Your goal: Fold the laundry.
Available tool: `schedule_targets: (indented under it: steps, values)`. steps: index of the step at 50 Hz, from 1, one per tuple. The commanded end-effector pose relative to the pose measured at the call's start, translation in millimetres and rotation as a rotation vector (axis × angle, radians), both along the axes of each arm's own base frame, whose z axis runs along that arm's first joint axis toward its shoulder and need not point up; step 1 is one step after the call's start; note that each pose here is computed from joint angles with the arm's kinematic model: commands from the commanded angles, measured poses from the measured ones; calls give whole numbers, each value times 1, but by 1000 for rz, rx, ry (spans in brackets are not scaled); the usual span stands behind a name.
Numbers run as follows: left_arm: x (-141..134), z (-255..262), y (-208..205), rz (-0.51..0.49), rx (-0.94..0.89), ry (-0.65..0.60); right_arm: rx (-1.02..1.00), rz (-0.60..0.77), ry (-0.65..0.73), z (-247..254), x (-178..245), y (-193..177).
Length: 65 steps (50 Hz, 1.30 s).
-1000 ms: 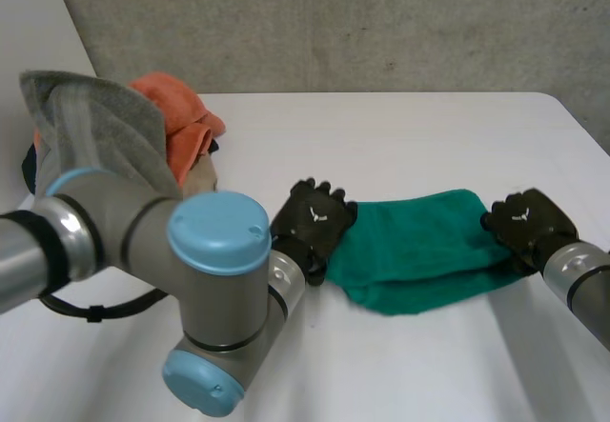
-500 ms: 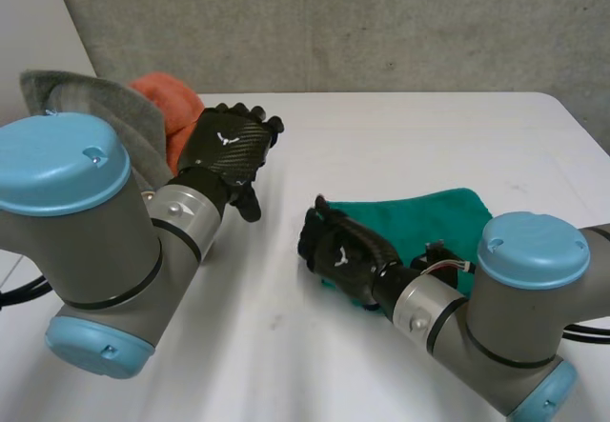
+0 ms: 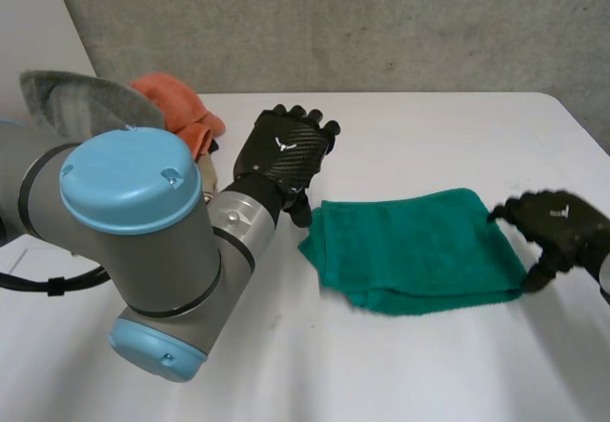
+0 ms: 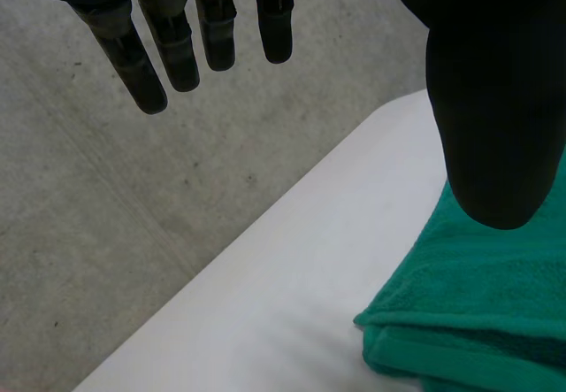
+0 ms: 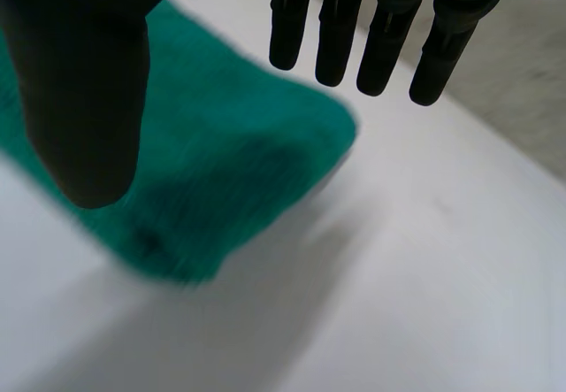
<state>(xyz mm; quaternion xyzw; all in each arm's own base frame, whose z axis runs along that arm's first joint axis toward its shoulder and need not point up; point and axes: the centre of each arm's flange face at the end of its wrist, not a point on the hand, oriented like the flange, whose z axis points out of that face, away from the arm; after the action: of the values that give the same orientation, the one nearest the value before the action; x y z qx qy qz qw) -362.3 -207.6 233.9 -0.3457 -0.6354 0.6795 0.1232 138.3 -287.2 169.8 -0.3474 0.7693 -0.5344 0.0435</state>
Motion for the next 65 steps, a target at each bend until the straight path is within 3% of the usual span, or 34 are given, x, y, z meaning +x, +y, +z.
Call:
schedule_targets:
  steps: [1,22,29,32,39,45,50,53,55,60,65]
  values:
    - [0,-7,-1,1,12,-11,47,69,36,-29,-9,-3]
    - [4,-14,1,4,31,-29,-72,76,59,-42,-12,-22]
    - [7,-13,3,7,33,-31,-254,138,117,3,20,-22]
    - [10,-7,3,17,23,-22,-342,191,143,23,43,-16]
    - [31,1,-12,83,15,-12,-493,478,101,46,131,28]
    - [33,1,-13,90,17,-13,-406,690,149,-5,180,70]
    - [33,2,-15,93,13,-10,-340,729,158,-15,186,78]
    - [30,8,-21,96,-14,13,-313,671,93,-2,184,72]
    - [24,23,-27,95,-62,54,-265,534,-43,24,168,54]
    - [7,30,-37,76,-95,86,-170,363,-271,54,148,41]
    - [-24,16,-32,9,-88,89,-119,129,-382,67,108,11]
